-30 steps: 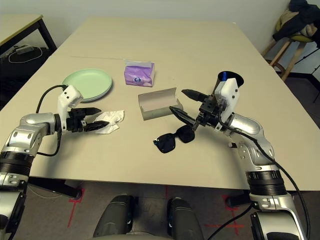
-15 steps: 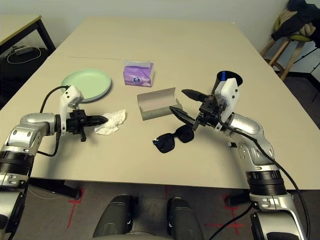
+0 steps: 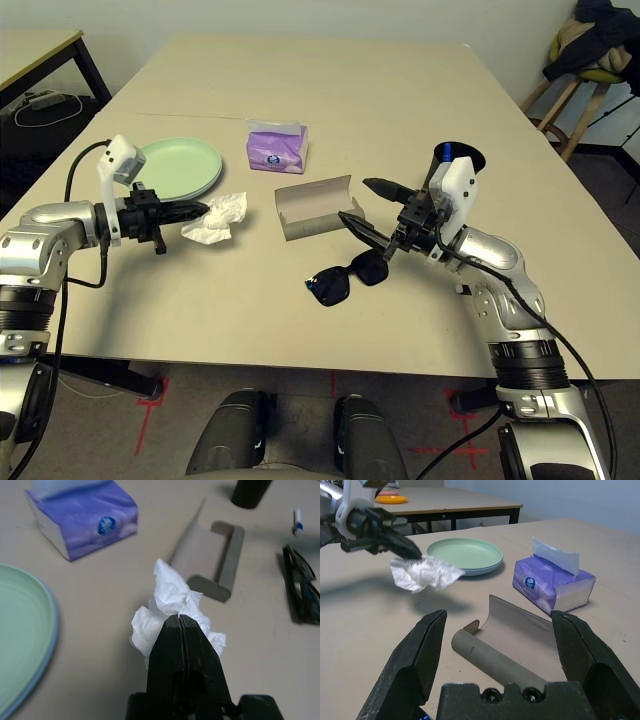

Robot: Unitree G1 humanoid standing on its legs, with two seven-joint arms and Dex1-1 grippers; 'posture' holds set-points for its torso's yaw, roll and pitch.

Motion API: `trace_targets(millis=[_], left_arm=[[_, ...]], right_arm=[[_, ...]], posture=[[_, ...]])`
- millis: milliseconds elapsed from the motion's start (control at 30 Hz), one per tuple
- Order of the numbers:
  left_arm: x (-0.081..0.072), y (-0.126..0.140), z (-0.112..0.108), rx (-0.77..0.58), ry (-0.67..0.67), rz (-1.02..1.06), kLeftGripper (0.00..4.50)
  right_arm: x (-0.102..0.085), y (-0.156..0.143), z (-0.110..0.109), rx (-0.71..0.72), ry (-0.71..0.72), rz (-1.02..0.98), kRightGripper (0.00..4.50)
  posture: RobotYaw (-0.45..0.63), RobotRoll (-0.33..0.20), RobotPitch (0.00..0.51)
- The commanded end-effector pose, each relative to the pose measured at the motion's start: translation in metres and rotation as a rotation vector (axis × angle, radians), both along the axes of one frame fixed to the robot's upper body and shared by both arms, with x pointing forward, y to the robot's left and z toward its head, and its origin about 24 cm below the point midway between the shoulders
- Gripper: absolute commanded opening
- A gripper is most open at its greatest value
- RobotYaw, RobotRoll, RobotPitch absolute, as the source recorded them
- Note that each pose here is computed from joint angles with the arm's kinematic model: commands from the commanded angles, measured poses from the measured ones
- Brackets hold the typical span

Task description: Organize and tidy the items on the table.

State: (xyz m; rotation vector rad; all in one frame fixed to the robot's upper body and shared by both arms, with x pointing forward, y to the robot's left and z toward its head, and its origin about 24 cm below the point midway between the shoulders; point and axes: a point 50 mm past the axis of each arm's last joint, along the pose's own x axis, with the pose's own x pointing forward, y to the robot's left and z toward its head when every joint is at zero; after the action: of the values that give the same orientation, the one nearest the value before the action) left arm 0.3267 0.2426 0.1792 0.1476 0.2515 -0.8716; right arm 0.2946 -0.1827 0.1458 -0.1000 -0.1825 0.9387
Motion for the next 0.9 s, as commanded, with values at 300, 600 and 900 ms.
trace_targets(millis=[300, 600, 900], left_arm=[[0.020, 0.004, 0.037, -0.187, -0.119, 0.144, 0.04], [0.022, 0.005, 0.038, -0.195, -0.126, 0.169, 0.04], [0.037, 0.010, 0.048, -0.242, -0.183, 0.300, 0.04]], right_arm=[[0.004, 0.002, 0.001, 0.011, -0.015, 0.004, 4.50], [0.003, 0.004, 0.000, 0.009, -0.015, 0.010, 4.50], [0.004, 0.006, 0.004, 0.027, -0.022, -0.002, 4.50]], posture=[[0.19, 0.000, 0.045], [0.19, 0.000, 0.044], [0.19, 0.000, 0.043]])
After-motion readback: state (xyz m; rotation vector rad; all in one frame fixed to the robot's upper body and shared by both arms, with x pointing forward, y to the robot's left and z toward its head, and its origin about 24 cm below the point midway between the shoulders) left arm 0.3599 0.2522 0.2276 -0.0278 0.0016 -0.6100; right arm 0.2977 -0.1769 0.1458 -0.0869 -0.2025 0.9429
